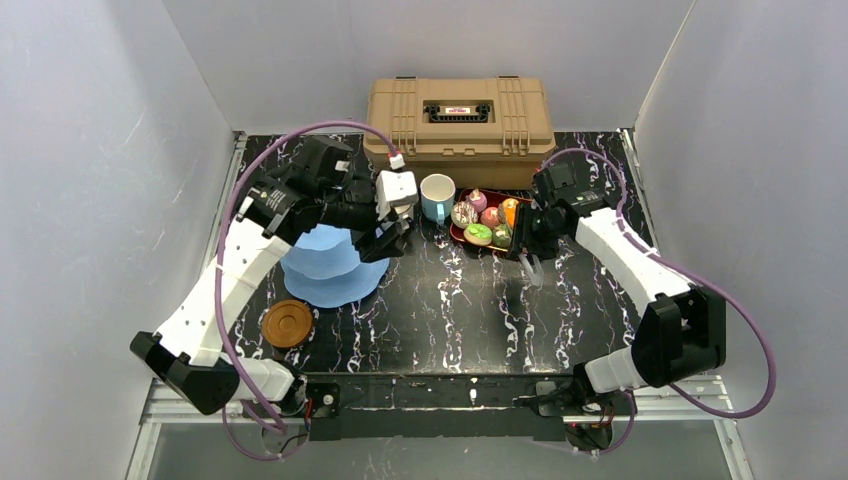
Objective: Serve the afternoon tea
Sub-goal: Adjust the clamp.
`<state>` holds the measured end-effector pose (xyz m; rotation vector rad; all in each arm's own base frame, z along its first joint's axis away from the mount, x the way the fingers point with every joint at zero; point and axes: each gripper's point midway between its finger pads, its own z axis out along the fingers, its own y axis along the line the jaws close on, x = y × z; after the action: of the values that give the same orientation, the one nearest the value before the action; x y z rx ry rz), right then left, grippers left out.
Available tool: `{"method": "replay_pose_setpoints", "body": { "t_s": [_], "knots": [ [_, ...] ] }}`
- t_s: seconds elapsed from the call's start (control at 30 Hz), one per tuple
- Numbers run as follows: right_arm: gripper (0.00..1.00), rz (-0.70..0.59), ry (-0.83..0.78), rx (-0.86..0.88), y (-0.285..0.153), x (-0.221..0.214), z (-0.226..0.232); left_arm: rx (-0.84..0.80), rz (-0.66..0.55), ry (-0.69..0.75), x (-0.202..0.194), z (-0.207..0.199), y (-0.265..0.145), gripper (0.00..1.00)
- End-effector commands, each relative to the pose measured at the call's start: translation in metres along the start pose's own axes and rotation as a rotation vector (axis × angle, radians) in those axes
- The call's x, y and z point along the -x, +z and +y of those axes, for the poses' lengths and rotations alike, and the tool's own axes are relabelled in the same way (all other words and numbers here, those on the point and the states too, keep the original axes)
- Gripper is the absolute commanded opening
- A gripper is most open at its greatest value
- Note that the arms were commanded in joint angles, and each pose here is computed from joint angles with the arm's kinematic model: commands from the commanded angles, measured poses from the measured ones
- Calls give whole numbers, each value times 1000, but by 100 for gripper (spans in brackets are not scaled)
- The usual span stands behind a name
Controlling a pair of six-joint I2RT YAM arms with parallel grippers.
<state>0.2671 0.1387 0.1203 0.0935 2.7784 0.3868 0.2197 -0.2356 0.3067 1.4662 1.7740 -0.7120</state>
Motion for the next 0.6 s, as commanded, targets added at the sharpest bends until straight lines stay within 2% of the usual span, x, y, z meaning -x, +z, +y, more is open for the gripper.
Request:
{"method": "replay_pose_setpoints", "body": {
  "t_s": [0.0, 0.23, 0.4, 0.57],
  "knots": [
    [1, -75, -22, 105, -34, 20, 24, -52, -92, 260, 8, -14, -2, 67],
    [1, -58, -33, 252, -58, 11, 50, -50, -173, 789, 26, -31, 47, 66],
    [2, -28, -53, 357, -72, 1, 66, -26, -246, 1077, 38, -37, 97, 64],
    [6, -5, -67, 443, -81, -9, 77, 42, -298, 1268, 51, -26, 133, 62]
  ]
}}
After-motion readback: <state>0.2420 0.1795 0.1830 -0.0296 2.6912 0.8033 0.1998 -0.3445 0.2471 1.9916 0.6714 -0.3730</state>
